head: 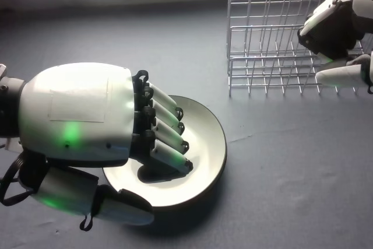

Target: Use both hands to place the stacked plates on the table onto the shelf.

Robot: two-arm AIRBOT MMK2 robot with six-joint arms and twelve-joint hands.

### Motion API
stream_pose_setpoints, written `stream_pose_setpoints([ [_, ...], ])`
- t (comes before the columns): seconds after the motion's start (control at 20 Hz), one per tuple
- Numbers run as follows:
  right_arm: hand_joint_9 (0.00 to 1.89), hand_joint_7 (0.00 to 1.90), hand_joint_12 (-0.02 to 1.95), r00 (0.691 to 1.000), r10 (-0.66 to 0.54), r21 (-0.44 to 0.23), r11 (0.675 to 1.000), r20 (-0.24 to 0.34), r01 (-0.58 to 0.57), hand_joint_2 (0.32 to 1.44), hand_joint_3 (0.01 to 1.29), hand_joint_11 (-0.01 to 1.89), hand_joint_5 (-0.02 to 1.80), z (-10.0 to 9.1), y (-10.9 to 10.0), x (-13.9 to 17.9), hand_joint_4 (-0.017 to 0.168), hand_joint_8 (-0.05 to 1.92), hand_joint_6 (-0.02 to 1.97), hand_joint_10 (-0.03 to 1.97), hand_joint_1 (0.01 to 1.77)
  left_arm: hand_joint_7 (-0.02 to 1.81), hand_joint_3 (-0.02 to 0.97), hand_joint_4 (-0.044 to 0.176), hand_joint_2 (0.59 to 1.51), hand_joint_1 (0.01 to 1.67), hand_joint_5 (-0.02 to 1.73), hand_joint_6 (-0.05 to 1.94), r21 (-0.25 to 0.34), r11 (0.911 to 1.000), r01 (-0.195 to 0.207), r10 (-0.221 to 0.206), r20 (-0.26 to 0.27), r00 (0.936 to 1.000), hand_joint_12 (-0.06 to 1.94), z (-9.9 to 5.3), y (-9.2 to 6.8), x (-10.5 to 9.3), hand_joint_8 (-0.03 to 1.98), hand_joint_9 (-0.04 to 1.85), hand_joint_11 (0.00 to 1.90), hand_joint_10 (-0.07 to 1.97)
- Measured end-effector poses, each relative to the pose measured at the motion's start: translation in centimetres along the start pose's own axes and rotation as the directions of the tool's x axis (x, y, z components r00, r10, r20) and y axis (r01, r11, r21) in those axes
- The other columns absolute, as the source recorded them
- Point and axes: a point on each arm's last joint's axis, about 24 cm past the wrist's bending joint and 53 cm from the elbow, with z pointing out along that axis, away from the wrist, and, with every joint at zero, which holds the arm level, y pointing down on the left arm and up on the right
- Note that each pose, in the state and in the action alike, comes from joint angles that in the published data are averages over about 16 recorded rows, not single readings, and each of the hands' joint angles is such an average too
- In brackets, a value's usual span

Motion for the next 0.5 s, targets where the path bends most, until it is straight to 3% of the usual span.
stream_pose_setpoints([
  [0.25,0.25,0.25,0.83,1.0,-0.007,0.0,1.0,-0.001,0.007,1.33,0.08,0.18,0.26,-0.01,-0.04,0.02,0.0,0.55,0.57,0.57,0.2,0.24,0.063,0.003,1.199,0.04,0.23,0.5,-0.002,1.0,0.0,0.0,-0.003,1.0,0.66,-0.2,0.07,-0.06,0.5,0.22,0.16,0.51],
  [0.4,0.22,0.23,0.73,1.0,-0.01,0.0,1.0,-0.001,0.01,1.31,0.07,0.15,0.23,-0.02,-0.04,0.03,0.0,0.45,0.46,0.47,0.17,0.21,0.053,0.003,1.202,0.04,0.22,0.4,-0.003,1.0,-0.007,0.007,-0.008,0.9999,0.56,-0.38,0.1,-0.19,0.4,0.19,0.13,0.41],
  [0.5,0.17,0.18,0.6,1.0,-0.014,-0.001,1.0,-0.002,0.014,1.3,0.06,0.08,0.18,-0.03,-0.07,0.05,-0.001,0.26,0.28,0.28,0.12,0.15,0.046,0.002,1.183,0.03,0.17,0.22,-0.003,0.9999,-0.013,0.013,-0.012,0.9998,0.4,-0.51,0.11,-0.37,0.22,0.13,0.06,0.23],
])
